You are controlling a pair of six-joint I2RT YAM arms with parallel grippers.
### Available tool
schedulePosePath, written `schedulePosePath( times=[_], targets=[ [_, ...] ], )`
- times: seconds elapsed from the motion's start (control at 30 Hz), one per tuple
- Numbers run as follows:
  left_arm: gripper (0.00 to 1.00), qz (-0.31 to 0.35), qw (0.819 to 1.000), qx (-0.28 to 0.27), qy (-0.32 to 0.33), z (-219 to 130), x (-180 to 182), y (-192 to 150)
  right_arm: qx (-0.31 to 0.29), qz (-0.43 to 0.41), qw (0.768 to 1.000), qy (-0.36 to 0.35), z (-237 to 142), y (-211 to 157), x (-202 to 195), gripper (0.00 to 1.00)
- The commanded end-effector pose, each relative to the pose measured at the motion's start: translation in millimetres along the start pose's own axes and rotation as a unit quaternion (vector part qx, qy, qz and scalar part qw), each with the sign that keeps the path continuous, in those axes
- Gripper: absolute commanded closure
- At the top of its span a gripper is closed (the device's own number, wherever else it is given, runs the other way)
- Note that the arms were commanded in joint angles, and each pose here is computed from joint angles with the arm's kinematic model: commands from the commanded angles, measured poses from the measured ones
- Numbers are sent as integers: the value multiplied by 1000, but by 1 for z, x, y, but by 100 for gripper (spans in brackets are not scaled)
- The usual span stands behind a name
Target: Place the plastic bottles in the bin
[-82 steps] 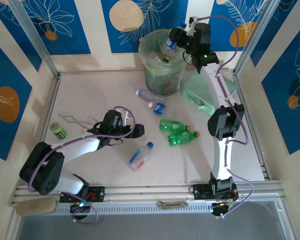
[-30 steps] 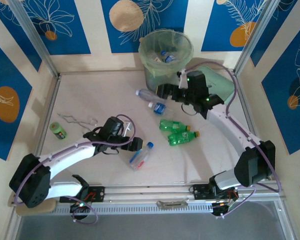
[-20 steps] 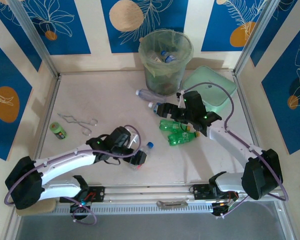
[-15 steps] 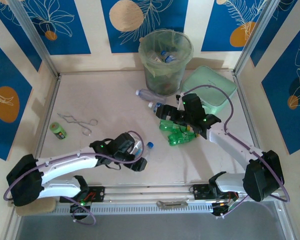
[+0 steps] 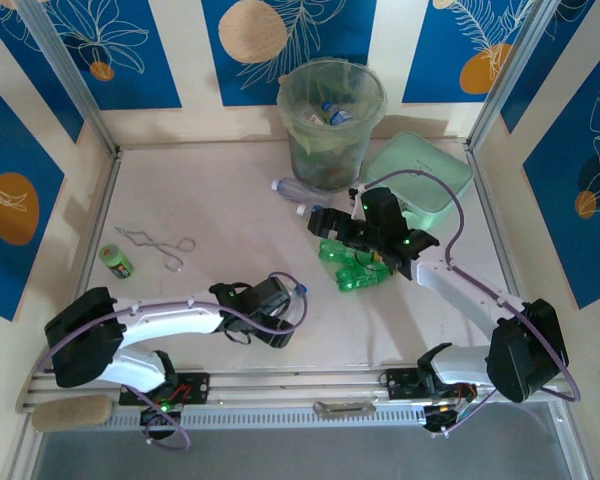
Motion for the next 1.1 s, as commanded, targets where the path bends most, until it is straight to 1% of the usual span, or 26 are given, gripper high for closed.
schedulePosePath(
  times=[0.0, 0.1, 0.2, 0.27, 0.47, 0.57, 0.67, 0.77, 0.9, 1.0, 1.07],
  targets=[
    [26, 16, 1000, -13, 12, -1, -3, 7, 4, 0, 1000, 6, 6, 1, -1, 1],
    [38, 17, 1000, -11, 16, 2, -2, 6, 6, 1, 1000, 9, 7, 2, -2, 1],
    [53, 19, 1000, -11, 18, 3, -2, 5, 5, 1, 1000, 7, 6, 3, -3, 1],
    [55, 21, 1000, -15, 17, 2, -2, 6, 3, 2, 1000, 4, 5, 4, -4, 1],
    [57, 15, 999, -36, 7, -4, -5, 12, 3, 11, 1000, 9, 8, 4, -5, 1],
    [58, -1, 998, -62, -6, -14, -8, 22, 7, 14, 1000, 12, 9, 4, -5, 1],
    [58, -35, 994, -99, -42, -28, -11, 38, 6, 17, 1000, 19, 9, 5, -3, 1],
    [58, -78, 981, -148, -95, -42, -13, 63, 8, 19, 999, 33, 10, 5, -1, 1],
    [59, -125, 954, -213, -169, -59, -17, 92, 7, 30, 997, 73, 13, 3, 7, 1],
    [59, -138, 935, -250, -211, -67, -20, 108, 3, 33, 994, 102, 15, 2, 15, 1],
    [59, -138, 928, -261, -228, -70, -23, 115, 2, 28, 993, 117, 15, 2, 21, 1]
  ],
)
Point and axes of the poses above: each hand's point on the last joint's axis, 136 mm out from that joint toward the fingers, its own z axis out along the fingers, its own x axis along the line the jaws close on, y = z × x, the point moved 7 cm from there along -z, back along the fingers, and after that the axes turned 15 degrees about -z, right-handed, at the moved point
